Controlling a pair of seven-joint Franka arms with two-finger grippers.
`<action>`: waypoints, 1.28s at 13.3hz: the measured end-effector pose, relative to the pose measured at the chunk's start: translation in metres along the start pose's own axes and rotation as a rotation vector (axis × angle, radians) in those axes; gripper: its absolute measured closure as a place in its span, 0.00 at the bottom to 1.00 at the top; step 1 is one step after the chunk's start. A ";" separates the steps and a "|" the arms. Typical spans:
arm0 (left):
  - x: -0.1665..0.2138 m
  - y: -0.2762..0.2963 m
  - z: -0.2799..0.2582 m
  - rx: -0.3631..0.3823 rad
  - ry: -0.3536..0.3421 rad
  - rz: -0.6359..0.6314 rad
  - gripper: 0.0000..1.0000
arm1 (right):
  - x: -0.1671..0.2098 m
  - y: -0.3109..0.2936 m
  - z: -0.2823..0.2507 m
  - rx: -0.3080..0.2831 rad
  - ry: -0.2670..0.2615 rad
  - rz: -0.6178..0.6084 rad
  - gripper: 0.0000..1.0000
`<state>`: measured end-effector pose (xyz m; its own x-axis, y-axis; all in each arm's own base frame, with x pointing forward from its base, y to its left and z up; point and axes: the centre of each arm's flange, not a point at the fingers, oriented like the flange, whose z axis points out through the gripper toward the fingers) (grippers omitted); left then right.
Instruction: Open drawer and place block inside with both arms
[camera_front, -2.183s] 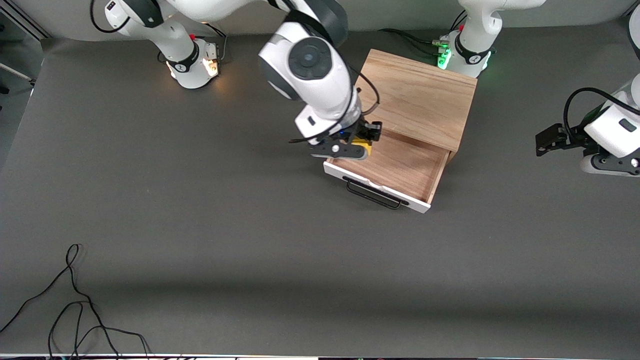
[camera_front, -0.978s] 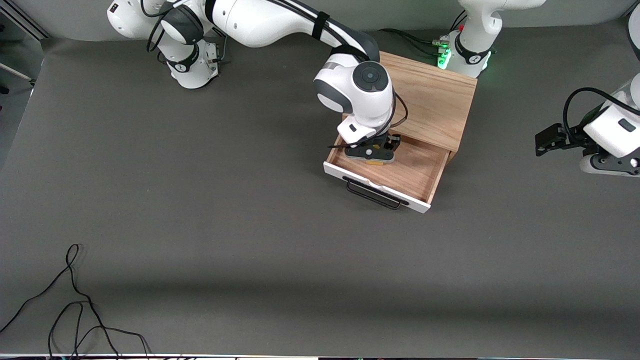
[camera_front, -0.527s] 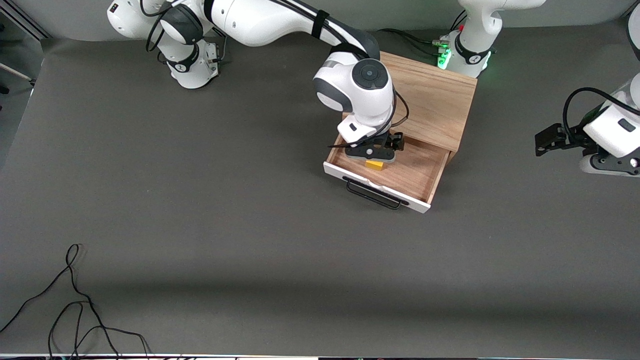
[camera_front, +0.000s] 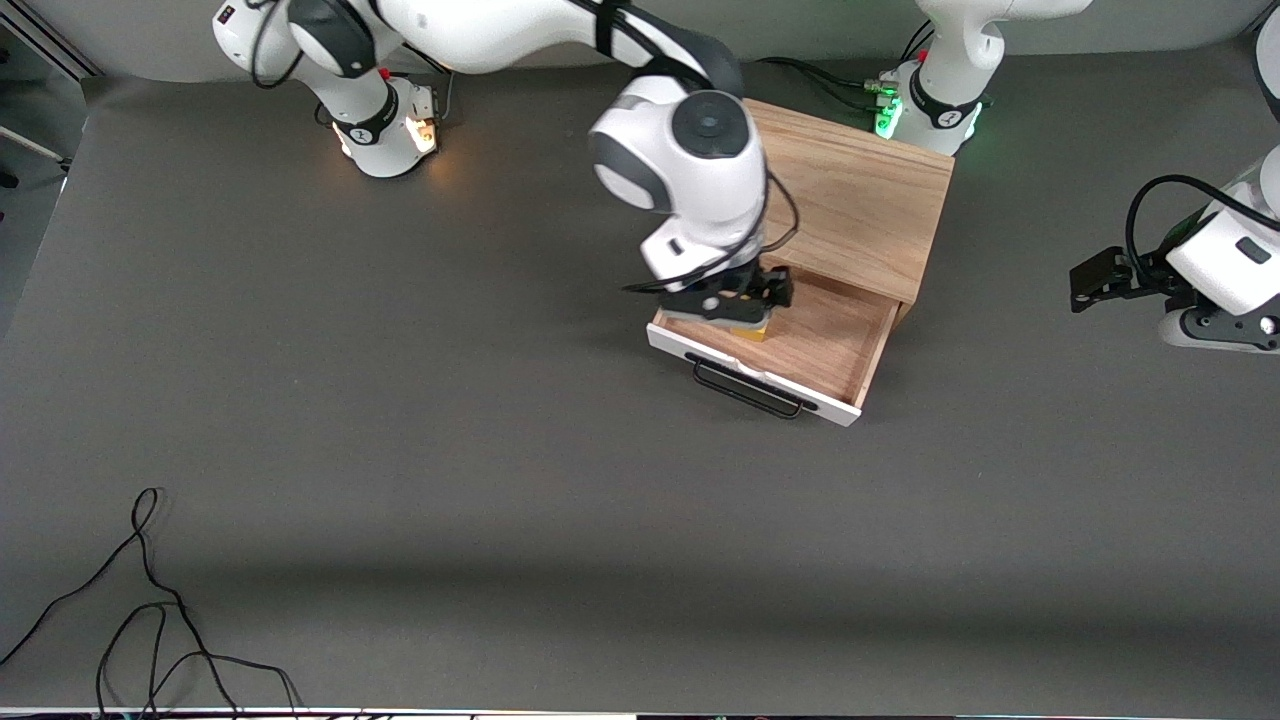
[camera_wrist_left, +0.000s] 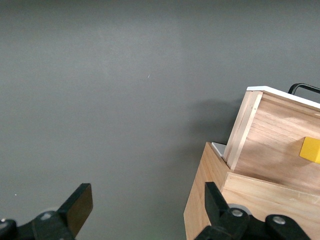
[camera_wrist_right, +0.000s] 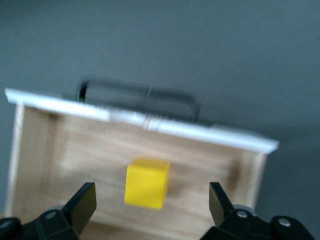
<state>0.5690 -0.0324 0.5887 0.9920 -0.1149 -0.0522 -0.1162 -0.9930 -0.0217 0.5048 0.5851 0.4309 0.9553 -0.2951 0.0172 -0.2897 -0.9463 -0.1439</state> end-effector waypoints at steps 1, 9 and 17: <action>0.000 0.000 0.000 0.000 0.000 0.000 0.00 | 0.025 0.016 -0.029 0.001 0.009 0.001 0.00; 0.000 0.001 0.000 0.000 0.000 0.001 0.00 | 0.149 0.226 -0.166 -0.037 0.105 -0.042 0.00; 0.000 0.001 0.000 0.000 0.000 0.002 0.00 | 0.202 0.438 -0.199 -0.104 0.049 -0.193 0.00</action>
<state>0.5689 -0.0334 0.5886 0.9918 -0.1164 -0.0524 -0.1177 -0.9928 -0.0217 0.5591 0.0844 0.5679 0.9904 -0.1104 0.0829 -0.1082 -0.9937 -0.0303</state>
